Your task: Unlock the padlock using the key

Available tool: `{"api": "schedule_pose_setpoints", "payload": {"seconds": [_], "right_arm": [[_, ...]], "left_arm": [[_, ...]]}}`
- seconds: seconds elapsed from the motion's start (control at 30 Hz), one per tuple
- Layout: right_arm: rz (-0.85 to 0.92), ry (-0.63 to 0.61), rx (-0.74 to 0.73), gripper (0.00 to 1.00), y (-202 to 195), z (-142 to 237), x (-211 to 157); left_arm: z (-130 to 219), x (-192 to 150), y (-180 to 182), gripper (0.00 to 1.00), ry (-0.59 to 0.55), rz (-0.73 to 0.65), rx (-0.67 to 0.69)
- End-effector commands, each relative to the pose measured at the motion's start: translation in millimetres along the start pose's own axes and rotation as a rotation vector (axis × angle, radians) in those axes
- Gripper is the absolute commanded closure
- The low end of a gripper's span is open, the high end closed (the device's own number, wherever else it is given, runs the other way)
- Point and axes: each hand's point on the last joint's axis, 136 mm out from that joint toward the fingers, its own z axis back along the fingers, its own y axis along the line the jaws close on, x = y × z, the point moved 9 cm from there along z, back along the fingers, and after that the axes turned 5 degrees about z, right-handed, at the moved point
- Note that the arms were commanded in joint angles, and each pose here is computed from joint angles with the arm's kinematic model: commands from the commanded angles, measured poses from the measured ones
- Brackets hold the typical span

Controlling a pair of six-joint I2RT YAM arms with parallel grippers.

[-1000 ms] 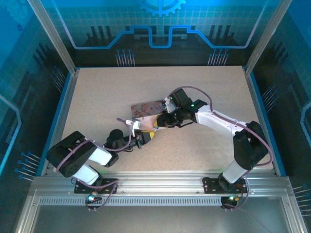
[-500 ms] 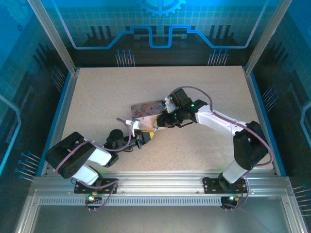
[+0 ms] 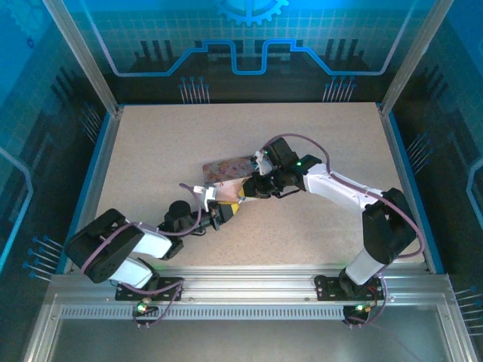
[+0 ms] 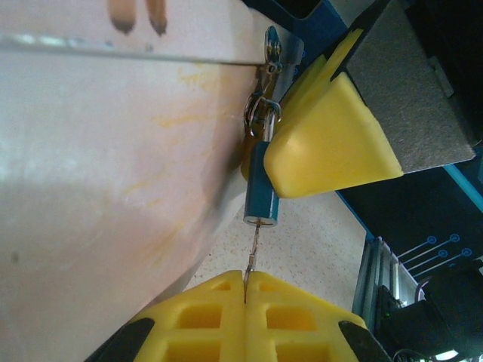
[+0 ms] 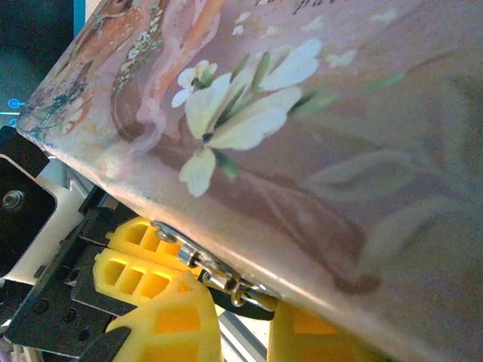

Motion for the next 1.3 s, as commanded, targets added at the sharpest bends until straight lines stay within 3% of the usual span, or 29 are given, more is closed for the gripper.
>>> {"api": "schedule_pose_setpoints", "payload": {"seconds": [0.0, 0.53, 1.27], "right_arm": [[0.064, -0.008, 0.062, 1.0, 13, 9, -3], [0.065, -0.004, 0.054, 1.0, 13, -1, -6], [0.051, 0.04, 0.066, 1.0, -6, -20, -23]], "left_arm": [[1, 7, -1, 1.0, -0.039, -0.02, 0.012], [-17, 5, -5, 1.0, -0.017, 0.026, -0.018], [-19, 24, -11, 1.0, -0.095, 0.053, -0.088]]}}
